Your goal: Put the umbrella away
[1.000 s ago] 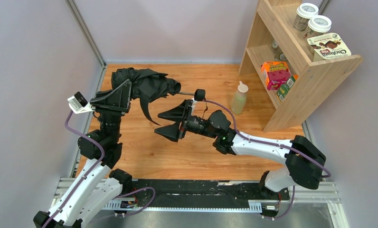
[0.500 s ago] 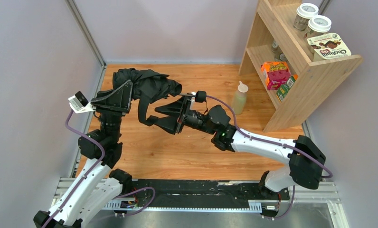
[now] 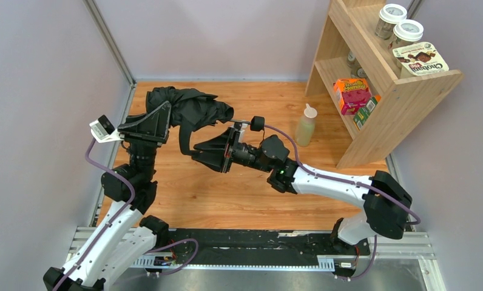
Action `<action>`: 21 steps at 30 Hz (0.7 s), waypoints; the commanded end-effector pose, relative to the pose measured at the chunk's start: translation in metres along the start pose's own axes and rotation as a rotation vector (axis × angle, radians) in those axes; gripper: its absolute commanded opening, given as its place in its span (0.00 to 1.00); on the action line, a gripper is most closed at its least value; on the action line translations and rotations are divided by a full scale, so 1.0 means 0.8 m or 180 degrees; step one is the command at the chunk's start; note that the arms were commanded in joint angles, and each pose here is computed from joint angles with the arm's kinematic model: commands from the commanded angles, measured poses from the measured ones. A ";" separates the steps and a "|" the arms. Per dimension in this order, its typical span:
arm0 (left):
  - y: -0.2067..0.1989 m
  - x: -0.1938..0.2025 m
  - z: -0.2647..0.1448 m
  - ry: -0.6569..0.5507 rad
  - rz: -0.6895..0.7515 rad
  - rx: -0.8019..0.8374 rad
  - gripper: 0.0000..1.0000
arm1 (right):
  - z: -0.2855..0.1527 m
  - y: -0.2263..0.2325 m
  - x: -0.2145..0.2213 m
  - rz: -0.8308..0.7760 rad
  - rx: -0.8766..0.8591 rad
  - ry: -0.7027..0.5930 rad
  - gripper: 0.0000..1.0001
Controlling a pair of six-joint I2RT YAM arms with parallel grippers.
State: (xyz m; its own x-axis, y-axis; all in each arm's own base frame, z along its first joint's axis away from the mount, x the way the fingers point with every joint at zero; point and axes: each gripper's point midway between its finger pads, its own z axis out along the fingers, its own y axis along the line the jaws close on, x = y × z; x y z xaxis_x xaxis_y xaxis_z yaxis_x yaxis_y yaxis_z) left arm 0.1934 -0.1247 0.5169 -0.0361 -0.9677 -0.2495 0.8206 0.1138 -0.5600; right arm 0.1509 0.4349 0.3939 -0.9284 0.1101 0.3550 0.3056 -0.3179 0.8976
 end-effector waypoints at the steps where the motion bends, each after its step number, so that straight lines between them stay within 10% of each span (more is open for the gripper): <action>1: -0.041 -0.022 0.002 -0.0184 -0.0132 0.0348 0.00 | 0.009 0.032 0.009 0.1159 -0.0062 0.0163 0.36; 15: -0.046 -0.021 -0.002 -0.0154 -0.0213 0.0389 0.00 | 0.021 0.033 0.011 0.1116 0.0014 0.0253 0.38; 21: -0.042 -0.017 -0.004 -0.0098 -0.0316 0.0292 0.00 | 0.027 0.050 -0.003 0.0563 -0.0268 0.0280 0.00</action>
State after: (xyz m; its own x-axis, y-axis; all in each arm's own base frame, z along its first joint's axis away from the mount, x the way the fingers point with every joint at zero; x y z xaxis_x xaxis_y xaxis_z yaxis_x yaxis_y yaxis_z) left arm 0.1837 -0.1226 0.5213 -0.0742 -0.9731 -0.2180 0.8338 0.0594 -0.5489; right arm 0.1522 0.4521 0.3924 -0.9369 0.0635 0.3438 0.3121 -0.2918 0.9041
